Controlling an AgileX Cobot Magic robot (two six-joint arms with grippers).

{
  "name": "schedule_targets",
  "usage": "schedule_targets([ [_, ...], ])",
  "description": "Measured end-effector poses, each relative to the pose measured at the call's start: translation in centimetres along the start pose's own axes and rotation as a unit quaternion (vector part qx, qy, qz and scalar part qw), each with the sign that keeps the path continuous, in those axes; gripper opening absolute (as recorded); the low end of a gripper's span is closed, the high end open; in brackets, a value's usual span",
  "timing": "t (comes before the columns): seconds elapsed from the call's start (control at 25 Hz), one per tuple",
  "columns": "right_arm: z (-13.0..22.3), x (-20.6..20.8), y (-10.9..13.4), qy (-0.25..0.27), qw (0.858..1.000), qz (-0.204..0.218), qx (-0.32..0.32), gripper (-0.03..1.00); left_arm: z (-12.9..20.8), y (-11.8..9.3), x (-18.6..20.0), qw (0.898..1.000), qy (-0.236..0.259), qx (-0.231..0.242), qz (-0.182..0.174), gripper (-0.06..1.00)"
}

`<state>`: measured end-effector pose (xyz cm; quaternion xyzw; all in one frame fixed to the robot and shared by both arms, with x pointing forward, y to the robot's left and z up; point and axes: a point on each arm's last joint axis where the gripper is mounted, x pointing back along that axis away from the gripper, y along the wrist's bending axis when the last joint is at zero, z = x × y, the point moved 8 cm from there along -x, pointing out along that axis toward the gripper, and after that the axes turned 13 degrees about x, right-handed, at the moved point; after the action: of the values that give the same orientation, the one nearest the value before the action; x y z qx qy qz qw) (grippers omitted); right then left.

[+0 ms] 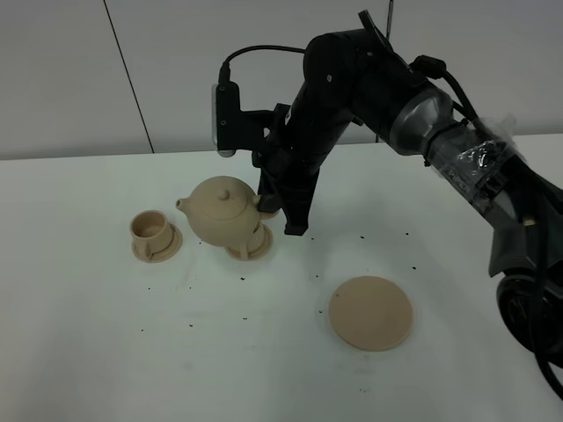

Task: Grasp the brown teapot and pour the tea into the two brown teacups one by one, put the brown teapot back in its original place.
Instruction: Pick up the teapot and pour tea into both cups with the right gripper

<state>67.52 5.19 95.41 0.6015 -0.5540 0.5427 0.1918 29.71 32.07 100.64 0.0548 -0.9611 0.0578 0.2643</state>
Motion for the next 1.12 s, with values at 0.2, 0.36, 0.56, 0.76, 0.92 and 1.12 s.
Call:
schedule_targets([
  [0.2, -0.4, -0.7, -0.5, -0.004, 1.000, 0.009, 0.004, 0.09, 0.0, 0.0, 0.0, 1.000, 0.000, 0.000, 0.000, 0.23],
  [0.36, -1.2, -0.6, -1.0, -0.010, 1.000, 0.022, 0.004, 0.09, 0.0, 0.0, 0.0, 1.000, 0.000, 0.000, 0.000, 0.23],
  [0.56, -1.3, -1.3, -1.1, -0.015, 1.000, 0.022, 0.000, 0.09, 0.0, 0.0, 0.0, 1.000, 0.000, 0.000, 0.000, 0.23],
  [0.76, -1.6, -1.3, -2.0, -0.026, 0.998, 0.049, -0.003, 0.09, 0.0, 0.0, 0.0, 1.000, 0.000, 0.000, 0.000, 0.23],
  [0.92, -1.7, -1.5, -2.8, -0.030, 0.997, 0.073, -0.004, 0.09, 0.0, 0.0, 0.0, 1.000, 0.000, 0.000, 0.000, 0.23],
  [1.12, -1.3, -2.7, -2.7, -0.032, 0.997, 0.071, -0.022, 0.09, 0.0, 0.0, 0.0, 1.000, 0.000, 0.000, 0.000, 0.23],
])
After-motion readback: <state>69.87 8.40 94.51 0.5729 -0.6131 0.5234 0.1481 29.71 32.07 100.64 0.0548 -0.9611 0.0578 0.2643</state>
